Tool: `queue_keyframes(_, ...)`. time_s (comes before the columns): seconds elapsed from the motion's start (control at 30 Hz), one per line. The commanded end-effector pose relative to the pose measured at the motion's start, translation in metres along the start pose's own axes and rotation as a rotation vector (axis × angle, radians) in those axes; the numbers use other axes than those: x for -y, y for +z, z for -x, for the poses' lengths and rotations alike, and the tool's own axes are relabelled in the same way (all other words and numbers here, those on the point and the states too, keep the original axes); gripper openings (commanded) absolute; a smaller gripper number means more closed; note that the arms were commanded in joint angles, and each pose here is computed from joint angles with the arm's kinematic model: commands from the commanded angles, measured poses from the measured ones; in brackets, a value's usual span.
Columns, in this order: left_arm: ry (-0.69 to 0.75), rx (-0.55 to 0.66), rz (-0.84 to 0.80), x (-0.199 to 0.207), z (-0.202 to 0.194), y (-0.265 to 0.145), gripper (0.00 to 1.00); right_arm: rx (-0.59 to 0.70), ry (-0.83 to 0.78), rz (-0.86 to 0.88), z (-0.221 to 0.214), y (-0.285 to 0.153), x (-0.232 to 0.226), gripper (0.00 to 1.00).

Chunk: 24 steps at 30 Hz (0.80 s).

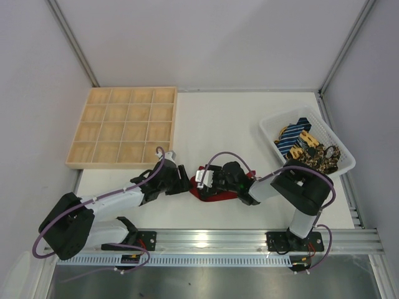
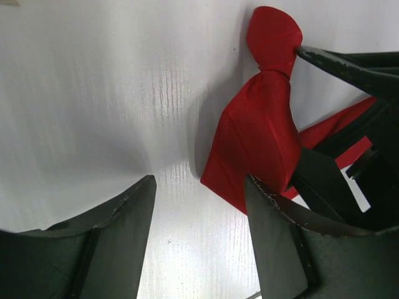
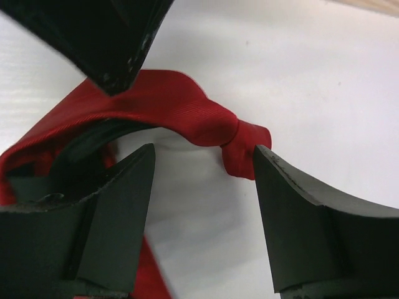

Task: Roll the ties
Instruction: Roll the tie

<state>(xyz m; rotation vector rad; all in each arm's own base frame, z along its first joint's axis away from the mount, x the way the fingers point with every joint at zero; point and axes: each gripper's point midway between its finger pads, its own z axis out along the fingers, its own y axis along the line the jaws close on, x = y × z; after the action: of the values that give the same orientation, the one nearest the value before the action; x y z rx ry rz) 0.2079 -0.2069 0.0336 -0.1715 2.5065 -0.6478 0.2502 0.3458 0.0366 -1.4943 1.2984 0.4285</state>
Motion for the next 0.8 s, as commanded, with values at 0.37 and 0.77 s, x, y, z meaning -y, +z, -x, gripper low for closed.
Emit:
queue_keyframes(0.37, -0.004, 0.041, -0.033, 0.012, 0.014, 0.0, 0.65, 0.08, -0.133, -0.064, 0.015, 0.028, 0.033, 0.69)
queue_keyframes(0.77, -0.006, 0.046, -0.028, 0.008, 0.013, 0.0, 0.65, 0.019, -0.156, -0.06, 0.013, 0.029, 0.031, 0.29)
